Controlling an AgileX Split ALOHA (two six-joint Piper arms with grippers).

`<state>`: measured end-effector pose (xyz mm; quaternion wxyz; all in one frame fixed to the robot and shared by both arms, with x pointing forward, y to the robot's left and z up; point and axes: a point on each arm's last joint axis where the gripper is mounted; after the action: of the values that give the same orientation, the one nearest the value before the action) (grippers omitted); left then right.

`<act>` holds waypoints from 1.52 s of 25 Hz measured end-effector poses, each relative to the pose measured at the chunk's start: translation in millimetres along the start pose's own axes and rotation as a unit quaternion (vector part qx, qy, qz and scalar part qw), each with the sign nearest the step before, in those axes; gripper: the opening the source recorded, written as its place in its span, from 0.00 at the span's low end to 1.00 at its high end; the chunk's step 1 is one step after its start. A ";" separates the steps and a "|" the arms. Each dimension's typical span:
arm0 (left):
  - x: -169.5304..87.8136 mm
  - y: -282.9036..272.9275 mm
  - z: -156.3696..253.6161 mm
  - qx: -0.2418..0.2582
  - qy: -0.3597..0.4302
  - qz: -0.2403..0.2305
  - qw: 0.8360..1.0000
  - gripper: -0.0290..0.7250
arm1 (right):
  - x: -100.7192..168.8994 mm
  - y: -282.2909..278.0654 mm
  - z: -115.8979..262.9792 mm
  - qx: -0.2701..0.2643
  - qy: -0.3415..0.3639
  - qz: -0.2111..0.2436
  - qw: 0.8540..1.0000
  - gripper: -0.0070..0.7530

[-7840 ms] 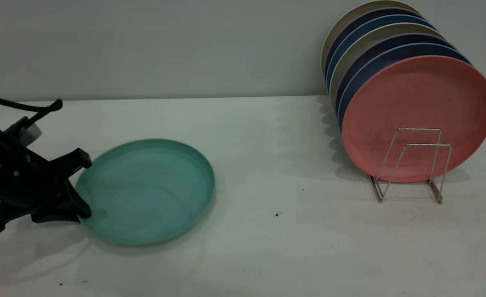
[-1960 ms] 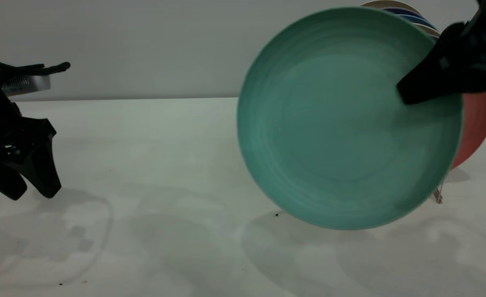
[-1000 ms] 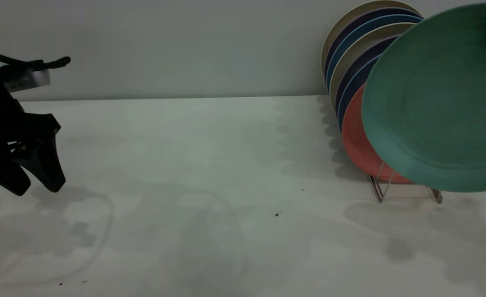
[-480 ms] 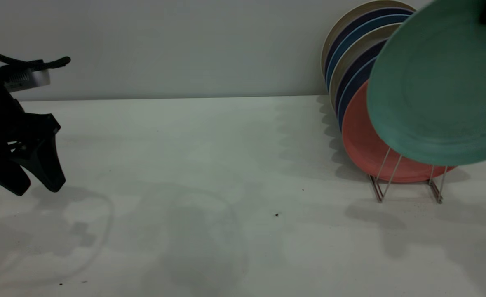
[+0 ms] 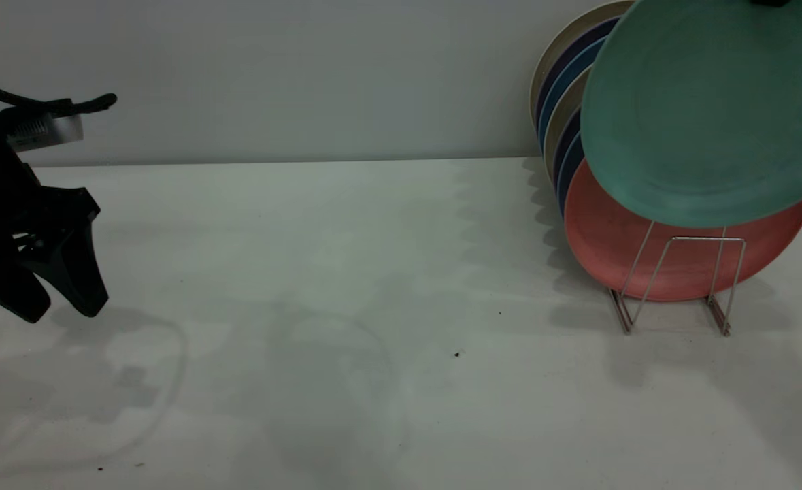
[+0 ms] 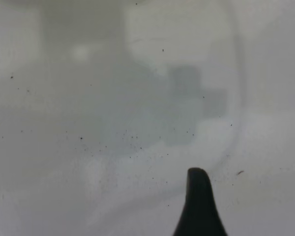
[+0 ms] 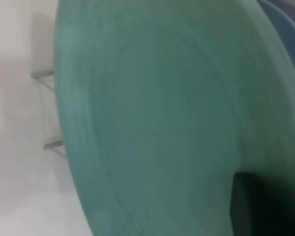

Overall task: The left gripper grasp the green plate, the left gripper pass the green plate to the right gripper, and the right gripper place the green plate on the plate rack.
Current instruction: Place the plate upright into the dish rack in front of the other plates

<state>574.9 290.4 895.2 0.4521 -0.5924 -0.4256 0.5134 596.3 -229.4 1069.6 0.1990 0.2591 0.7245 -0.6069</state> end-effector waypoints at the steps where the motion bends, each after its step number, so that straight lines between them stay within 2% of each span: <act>1: 0.0 0.0 0.0 0.000 0.000 0.000 1.000 0.79 | -1.5 1.0 -0.4 -0.001 -0.001 0.005 1.000 0.10; 15: 0.1 0.0 0.0 0.000 0.001 -0.001 1.000 0.79 | -1.5 25.1 3.3 0.017 -0.028 0.005 0.999 0.10; 32: 0.0 0.0 0.2 0.001 -0.001 0.000 1.000 0.79 | 10.3 66.5 7.1 0.027 0.008 -0.031 0.999 0.10; 38: -0.3 0.0 1.0 0.006 -0.001 0.001 1.000 0.79 | 14.9 77.4 8.5 0.032 0.012 -0.045 0.998 0.15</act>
<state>573.9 290.2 895.2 0.4541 -0.5899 -0.4223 0.5171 632.1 -225.8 999.0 0.1547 0.2399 0.7181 -0.6347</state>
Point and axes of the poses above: a point on each arm's last joint axis where the gripper is mounted, y pointing out along that axis toward the gripper, x along the wrist's bending axis when the last joint is at zero, z = x × y
